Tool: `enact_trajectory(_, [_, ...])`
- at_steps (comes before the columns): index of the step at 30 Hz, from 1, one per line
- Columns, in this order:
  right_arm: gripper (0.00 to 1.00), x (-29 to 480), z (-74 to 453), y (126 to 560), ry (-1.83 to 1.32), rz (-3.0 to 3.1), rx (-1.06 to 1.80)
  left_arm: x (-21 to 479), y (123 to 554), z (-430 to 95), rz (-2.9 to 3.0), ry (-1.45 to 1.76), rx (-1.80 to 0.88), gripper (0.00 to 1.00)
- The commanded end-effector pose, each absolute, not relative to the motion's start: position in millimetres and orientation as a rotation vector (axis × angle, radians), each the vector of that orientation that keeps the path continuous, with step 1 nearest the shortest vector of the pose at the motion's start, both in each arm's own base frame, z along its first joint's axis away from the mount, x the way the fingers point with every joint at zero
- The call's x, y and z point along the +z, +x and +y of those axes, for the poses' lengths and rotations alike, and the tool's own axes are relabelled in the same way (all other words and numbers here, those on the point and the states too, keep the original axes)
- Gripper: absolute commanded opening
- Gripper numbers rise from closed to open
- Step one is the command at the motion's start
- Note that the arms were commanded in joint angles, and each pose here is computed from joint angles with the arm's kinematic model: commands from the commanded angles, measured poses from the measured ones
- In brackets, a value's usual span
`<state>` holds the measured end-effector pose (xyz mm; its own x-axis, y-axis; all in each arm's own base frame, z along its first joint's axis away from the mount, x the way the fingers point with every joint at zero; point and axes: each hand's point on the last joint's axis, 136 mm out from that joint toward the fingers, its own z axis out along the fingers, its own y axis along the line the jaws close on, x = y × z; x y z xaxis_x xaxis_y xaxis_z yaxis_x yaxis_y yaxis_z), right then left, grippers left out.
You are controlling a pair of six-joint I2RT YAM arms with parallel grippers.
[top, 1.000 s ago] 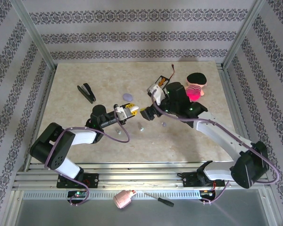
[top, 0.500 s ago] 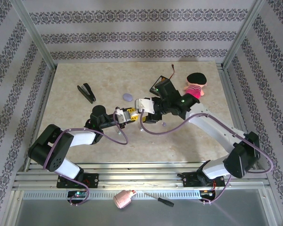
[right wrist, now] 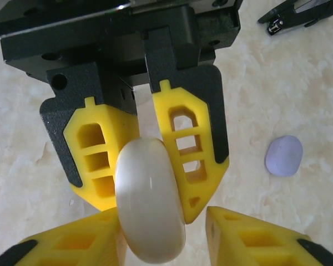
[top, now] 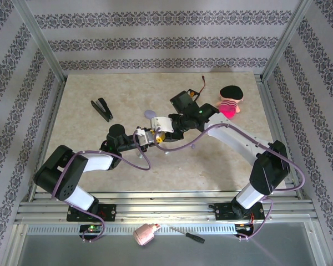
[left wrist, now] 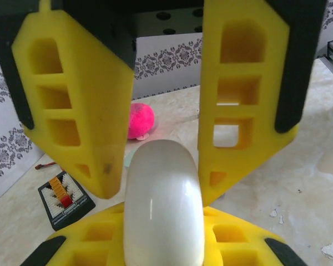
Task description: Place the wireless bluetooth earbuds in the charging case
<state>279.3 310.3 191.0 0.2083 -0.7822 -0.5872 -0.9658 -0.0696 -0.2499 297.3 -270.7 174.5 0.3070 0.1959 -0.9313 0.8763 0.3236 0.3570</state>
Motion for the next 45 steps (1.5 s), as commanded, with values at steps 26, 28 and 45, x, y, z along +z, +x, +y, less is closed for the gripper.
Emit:
enact_trajectory(26, [0.25, 193.9, 293.8, 414.4, -0.677, 2.097, 0.592, 149.1, 320.7, -221.3, 1.389, 0.79, -0.464, 0.93])
enact_trajectory(28, [0.25, 177.5, 294.7, 431.4, -0.503, 2.173, 0.639, 148.4, 322.5, -217.5, 1.402, 0.768, -0.452, 0.95])
enact_trajectory(45, [0.31, 56.0, 300.6, 491.7, -0.025, 2.431, 0.888, 138.8, 326.7, -208.0, 1.459, 0.716, -0.438, 0.99])
